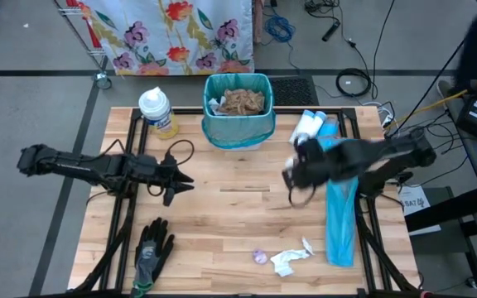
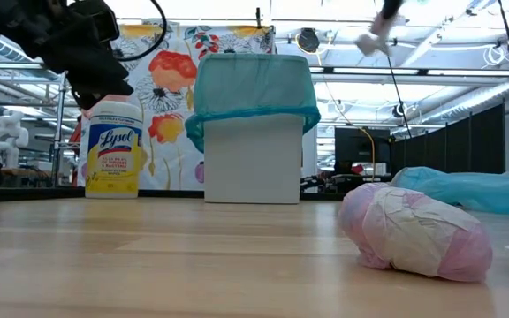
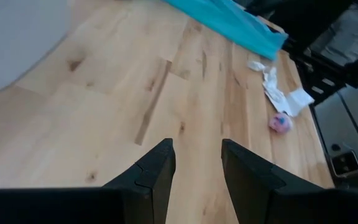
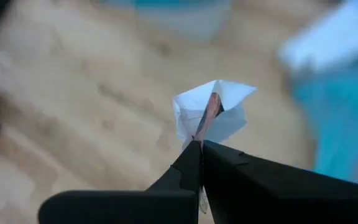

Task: Place trash/remove bag and relplace
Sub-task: Put the white-orange paper into the white trash bin

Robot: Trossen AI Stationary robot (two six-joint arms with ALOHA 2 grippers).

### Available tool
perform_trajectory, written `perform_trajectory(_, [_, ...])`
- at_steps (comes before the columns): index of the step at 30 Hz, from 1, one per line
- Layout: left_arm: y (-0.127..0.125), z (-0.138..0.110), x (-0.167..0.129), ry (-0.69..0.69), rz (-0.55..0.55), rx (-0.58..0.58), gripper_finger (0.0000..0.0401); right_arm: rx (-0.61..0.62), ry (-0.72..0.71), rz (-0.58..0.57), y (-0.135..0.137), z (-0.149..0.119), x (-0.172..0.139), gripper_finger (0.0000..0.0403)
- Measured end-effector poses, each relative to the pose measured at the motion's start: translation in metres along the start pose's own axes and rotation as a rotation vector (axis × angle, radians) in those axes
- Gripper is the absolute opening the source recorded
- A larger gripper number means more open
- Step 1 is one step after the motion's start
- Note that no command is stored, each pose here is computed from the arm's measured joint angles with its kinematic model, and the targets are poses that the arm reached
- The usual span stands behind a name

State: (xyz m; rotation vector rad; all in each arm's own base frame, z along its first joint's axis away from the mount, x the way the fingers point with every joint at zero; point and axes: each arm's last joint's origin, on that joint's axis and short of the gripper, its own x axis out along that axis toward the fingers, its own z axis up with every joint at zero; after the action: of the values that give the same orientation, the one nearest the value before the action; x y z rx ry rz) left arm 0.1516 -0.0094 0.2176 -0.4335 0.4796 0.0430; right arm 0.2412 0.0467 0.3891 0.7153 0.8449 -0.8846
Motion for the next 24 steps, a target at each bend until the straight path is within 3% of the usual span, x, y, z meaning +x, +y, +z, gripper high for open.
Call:
perform_trajectory(4, [0.004, 0.005, 0.000, -0.040, 0.026, -0.019, 0.0136, -0.116, -0.125, 0.033, -0.009, 0.050, -0.009, 0.0000])
perform_trajectory(13, [0.001, 0.016, -0.001, -0.154, -0.022, -0.020, 0.0136, -0.386, -0.491, 0.269, -0.013, 0.151, -0.002, 0.0000])
perform_trajectory(20, [0.001, 0.016, -0.001, -0.156, -0.020, -0.029, 0.0136, -0.442, -0.478, 0.215, -0.025, 0.198, 0.054, 0.0004])
perform_trajectory(24, [0.001, 0.016, -0.001, -0.156, -0.019, -0.030, 0.0136, -0.428, -0.410, 0.152, -0.031, 0.211, 0.088, 0.0037])
